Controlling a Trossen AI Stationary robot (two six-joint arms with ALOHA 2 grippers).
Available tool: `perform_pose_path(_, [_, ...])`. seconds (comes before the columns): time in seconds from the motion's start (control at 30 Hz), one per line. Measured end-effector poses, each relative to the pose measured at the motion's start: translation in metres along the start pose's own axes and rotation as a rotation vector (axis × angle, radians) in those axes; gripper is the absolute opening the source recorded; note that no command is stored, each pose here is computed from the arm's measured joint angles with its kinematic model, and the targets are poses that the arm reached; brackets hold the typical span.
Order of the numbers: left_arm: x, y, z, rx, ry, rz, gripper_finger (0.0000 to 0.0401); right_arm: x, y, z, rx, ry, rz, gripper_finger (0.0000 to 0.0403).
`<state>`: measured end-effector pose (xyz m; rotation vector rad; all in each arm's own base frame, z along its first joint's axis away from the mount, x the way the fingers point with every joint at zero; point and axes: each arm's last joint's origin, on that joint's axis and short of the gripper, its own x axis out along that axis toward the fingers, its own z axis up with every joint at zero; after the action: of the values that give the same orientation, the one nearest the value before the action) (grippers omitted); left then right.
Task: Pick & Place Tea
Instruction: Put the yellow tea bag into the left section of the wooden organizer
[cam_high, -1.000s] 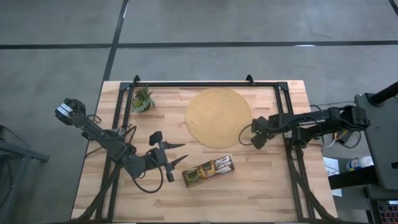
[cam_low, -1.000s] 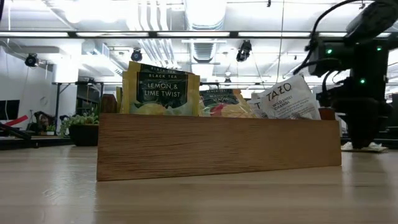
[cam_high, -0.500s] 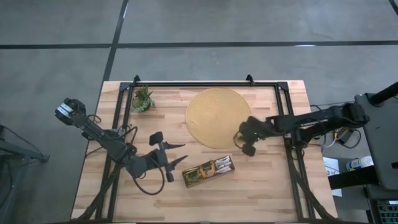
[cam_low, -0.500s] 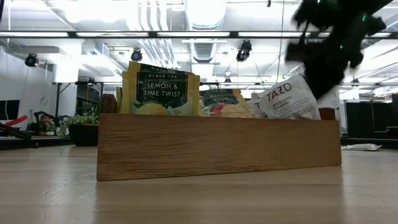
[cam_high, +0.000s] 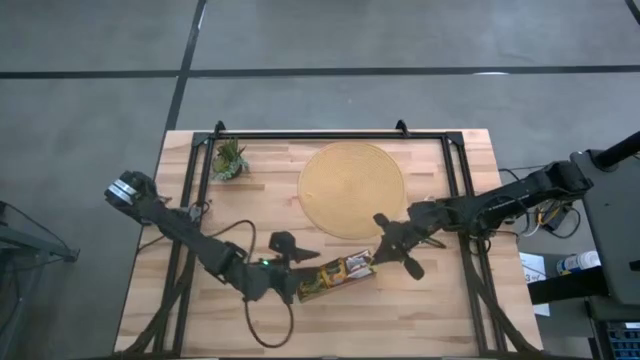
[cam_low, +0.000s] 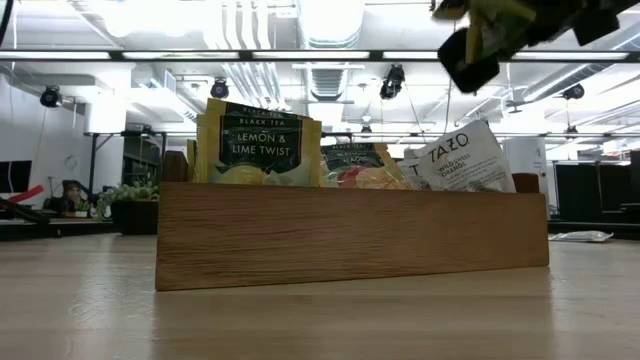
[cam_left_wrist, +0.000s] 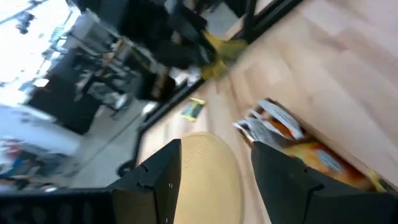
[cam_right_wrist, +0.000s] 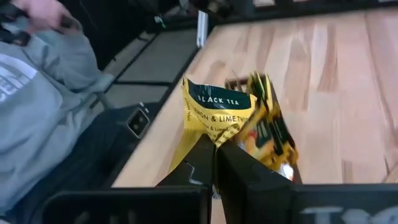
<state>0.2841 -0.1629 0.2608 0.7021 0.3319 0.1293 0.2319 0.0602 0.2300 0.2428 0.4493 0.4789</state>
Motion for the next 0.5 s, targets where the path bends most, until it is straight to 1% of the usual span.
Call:
perform_pose_path(0.13, [0.015,-0.007,0.017,0.053,0.029,0.068,0.0188,0.012,-0.005,-0.004,0.016,0.048,-0.006,0.0009])
perform_pose_path(0.3, [0.031,-0.018,0.032,0.099,0.027,0.053,0.0188,0.026,-0.007,-0.001,0.031,0.097,0.049,0.0009])
perform_pose_path(0.5, [0.046,-0.029,0.043,0.117,0.018,0.013,0.0188,0.047,-0.011,0.009,0.031,0.114,0.075,0.0009])
